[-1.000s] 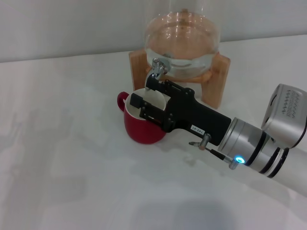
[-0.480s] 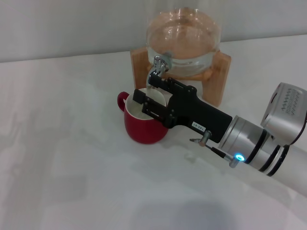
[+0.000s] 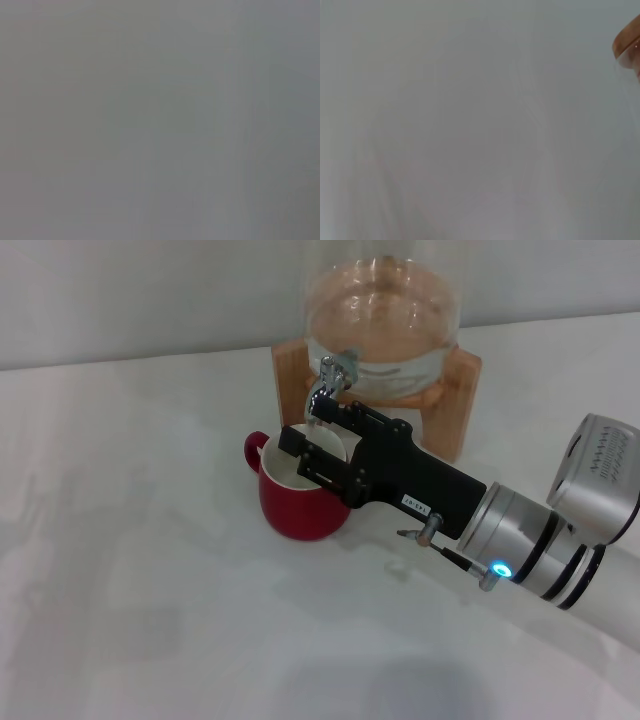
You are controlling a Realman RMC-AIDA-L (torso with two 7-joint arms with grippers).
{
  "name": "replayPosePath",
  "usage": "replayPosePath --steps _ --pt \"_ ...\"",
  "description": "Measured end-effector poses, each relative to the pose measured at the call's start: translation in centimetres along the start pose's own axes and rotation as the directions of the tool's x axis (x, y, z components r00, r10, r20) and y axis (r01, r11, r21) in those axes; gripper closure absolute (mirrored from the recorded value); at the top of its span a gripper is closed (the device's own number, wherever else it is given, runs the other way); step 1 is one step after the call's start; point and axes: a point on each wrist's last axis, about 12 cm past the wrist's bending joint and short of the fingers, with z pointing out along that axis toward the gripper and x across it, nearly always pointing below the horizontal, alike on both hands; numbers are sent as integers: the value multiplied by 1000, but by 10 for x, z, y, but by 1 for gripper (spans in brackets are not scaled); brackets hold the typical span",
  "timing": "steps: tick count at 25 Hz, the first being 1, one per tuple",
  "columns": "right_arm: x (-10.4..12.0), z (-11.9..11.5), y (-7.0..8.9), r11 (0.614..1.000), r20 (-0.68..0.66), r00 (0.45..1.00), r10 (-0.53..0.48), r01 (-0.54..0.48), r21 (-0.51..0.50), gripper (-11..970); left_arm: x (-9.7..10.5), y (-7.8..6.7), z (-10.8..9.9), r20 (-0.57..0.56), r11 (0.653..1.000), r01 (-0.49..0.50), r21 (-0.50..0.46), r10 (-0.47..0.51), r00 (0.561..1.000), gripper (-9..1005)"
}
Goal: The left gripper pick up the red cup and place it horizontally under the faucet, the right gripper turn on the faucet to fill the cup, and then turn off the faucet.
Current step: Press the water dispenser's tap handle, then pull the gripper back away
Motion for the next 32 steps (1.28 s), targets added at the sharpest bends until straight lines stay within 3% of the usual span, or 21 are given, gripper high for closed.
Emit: replayPosePath --steps 32 --pt "0 -11 -4 999 20 1000 3 -4 38 301 -1 -2 1 2 1000 -2 16 2 1000 112"
